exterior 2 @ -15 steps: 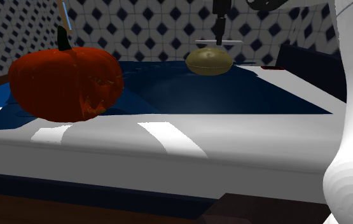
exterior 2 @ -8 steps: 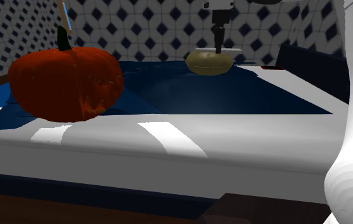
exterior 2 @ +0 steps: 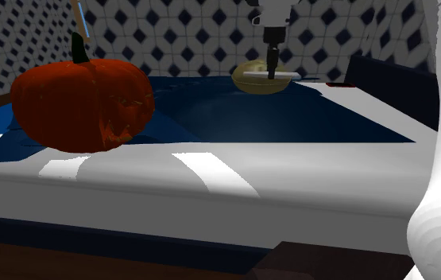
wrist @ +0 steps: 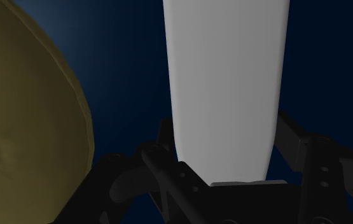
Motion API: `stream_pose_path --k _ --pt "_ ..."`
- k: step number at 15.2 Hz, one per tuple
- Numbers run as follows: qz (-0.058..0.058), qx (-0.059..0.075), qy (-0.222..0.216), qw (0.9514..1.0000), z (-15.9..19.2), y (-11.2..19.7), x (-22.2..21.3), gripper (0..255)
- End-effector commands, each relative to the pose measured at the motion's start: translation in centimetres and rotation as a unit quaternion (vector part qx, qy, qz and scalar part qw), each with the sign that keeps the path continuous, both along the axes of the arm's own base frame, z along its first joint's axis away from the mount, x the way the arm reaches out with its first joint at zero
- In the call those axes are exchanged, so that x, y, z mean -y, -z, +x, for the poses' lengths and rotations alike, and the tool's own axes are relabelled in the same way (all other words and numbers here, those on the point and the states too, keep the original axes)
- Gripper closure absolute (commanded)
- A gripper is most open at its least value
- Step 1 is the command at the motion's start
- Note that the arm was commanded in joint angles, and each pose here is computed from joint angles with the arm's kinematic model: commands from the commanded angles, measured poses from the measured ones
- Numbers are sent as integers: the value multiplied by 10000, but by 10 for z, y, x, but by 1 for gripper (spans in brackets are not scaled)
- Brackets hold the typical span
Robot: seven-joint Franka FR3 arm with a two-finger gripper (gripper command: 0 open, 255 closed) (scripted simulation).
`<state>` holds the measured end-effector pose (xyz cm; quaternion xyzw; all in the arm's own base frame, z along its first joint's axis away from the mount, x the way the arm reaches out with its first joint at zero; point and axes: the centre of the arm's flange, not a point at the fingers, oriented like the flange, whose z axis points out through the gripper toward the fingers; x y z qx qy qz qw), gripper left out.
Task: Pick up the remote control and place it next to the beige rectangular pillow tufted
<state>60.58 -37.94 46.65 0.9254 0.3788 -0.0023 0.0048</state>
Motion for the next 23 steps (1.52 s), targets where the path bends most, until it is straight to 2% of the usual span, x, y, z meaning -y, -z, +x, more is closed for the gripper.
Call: stream_pose_path --k 1,23 --pt "-3 4 0 10000 0 10 1 255" --pt "-3 4 0 10000 0 126 1 255"
